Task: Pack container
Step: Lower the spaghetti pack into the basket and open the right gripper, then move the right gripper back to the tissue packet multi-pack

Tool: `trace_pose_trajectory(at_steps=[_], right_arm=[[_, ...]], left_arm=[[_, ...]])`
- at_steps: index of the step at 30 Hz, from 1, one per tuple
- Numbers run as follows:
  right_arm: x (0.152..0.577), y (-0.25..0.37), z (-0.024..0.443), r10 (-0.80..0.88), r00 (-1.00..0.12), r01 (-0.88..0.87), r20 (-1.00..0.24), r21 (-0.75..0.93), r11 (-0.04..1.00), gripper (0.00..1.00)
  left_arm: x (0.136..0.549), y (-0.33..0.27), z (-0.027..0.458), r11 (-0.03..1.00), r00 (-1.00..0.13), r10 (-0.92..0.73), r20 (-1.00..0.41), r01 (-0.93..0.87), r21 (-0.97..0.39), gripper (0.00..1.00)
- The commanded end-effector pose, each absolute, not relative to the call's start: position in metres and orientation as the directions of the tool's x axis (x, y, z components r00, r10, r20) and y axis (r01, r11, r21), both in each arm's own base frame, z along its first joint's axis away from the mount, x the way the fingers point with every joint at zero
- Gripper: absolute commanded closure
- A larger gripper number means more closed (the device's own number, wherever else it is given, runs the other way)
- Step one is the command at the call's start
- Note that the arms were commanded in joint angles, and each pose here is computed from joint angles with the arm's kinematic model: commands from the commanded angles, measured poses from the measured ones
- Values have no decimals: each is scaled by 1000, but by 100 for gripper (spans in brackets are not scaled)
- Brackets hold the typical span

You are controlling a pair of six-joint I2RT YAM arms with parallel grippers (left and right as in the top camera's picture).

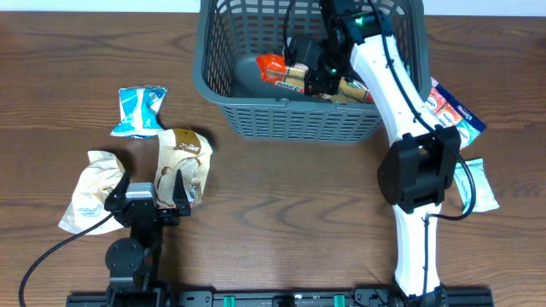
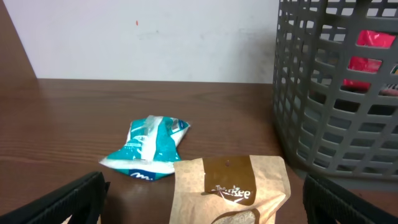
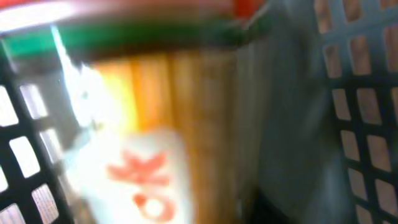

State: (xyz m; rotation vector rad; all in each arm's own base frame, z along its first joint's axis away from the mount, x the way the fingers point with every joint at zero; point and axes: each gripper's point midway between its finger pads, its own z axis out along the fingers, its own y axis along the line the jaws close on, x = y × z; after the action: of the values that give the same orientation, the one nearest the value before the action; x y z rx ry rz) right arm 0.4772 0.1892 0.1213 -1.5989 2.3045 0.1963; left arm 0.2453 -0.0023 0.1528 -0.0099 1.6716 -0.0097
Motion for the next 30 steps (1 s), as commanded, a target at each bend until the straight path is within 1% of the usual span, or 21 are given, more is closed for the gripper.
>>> trace_pose_trajectory(at_steps=[1,3,6,9,10,12,13,15,18,19,21,23,26,27,30], right_arm=[[481,201,161,-880,-248,-931,-405,-150,332,62],[481,201,165,-877,-249,-929,-410,-155,336,59],[480,200,175,-874,-242,-925,-421,-171,339,49],[477,199,196,-862,-244,-913,-445,-194,359,48],[477,199,202,-856,-249,-907,-453,-200,370,43],[473,197,221,-834,-271,-888,-480,-209,410,31],[470,195,234,-819,-285,-875,-497,-214,434,23],[466,190,257,-794,-299,-850,-530,-230,474,16],[455,175,302,-757,-289,-808,-586,-275,522,14],[451,167,319,-740,-288,-786,-608,-291,545,12],[446,151,348,-702,-288,-738,-652,-316,596,5],[441,130,381,-648,-288,-669,-705,-337,663,3],[427,79,432,-552,-295,-520,-779,-354,777,1],[423,64,441,-531,-304,-478,-791,-356,803,1],[409,-1,458,-406,-401,-263,-821,-322,910,1]], left_arm=[[244,-4,137,1000,-151,-13,-988,6,-14,1],[244,-4,137,1000,-151,-13,-988,7,-14,1],[244,-4,137,1000,-151,-13,-988,7,-14,1],[244,-4,137,1000,-151,-13,-988,7,-14,1],[244,-4,137,1000,-151,-13,-988,6,-14,1],[244,-4,137,1000,-151,-13,-988,7,-14,1],[244,-4,137,1000,-151,-13,-988,6,-14,1],[244,-4,137,1000,-151,-13,-988,6,-14,1],[244,-4,137,1000,-151,-13,-988,6,-14,1],[244,-4,137,1000,-151,-13,-988,6,-14,1],[244,-4,137,1000,-151,-13,-988,6,-14,1],[244,-4,137,1000,-151,-13,-988,6,-14,1],[244,-4,137,1000,-151,-13,-988,6,-14,1],[244,-4,137,1000,-151,-13,-988,7,-14,2],[244,-4,137,1000,-152,-13,-988,7,-14,1]])
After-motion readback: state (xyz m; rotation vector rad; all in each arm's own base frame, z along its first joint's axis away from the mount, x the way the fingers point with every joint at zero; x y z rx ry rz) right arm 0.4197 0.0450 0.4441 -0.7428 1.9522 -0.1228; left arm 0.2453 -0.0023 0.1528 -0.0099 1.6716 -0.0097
